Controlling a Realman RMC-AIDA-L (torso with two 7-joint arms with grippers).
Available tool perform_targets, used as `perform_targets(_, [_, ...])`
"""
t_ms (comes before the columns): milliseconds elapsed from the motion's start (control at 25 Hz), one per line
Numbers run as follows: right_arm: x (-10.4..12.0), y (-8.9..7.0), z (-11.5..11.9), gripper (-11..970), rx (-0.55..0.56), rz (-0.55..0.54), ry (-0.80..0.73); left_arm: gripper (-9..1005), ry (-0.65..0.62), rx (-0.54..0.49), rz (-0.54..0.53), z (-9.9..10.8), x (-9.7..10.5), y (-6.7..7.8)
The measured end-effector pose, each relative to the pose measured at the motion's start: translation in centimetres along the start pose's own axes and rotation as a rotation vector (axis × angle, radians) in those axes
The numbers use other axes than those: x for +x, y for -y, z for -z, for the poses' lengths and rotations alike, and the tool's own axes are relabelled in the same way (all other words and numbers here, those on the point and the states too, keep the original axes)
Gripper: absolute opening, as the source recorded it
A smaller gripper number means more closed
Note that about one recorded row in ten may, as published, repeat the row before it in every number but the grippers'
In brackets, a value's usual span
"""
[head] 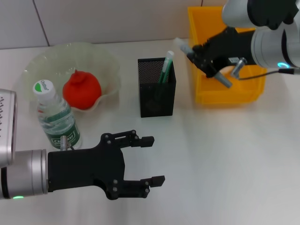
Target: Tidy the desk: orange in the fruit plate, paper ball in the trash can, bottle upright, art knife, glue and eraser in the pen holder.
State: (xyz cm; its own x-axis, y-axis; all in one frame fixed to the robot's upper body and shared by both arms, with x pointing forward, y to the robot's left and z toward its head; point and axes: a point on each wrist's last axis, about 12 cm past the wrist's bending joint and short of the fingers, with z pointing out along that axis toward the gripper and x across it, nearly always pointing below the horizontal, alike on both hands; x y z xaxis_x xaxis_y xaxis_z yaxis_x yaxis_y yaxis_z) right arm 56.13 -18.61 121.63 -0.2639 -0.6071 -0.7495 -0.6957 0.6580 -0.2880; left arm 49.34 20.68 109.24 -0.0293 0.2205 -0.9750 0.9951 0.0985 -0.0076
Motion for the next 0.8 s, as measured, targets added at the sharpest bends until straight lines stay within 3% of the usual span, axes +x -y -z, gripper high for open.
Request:
perform_targets(440, [-0.5, 0.1, -2.0, 126, 0.07, 0.051, 0.107, 800, 0.0, 0.005, 0.0, -0.3, -0.1, -0.3])
perform_targets(800, [-2.6, 0.5, -3.5, 125, 0.069, 0.092, 0.213, 801, -0.002, 0.017, 0.01, -0.6, 0.0, -0.4])
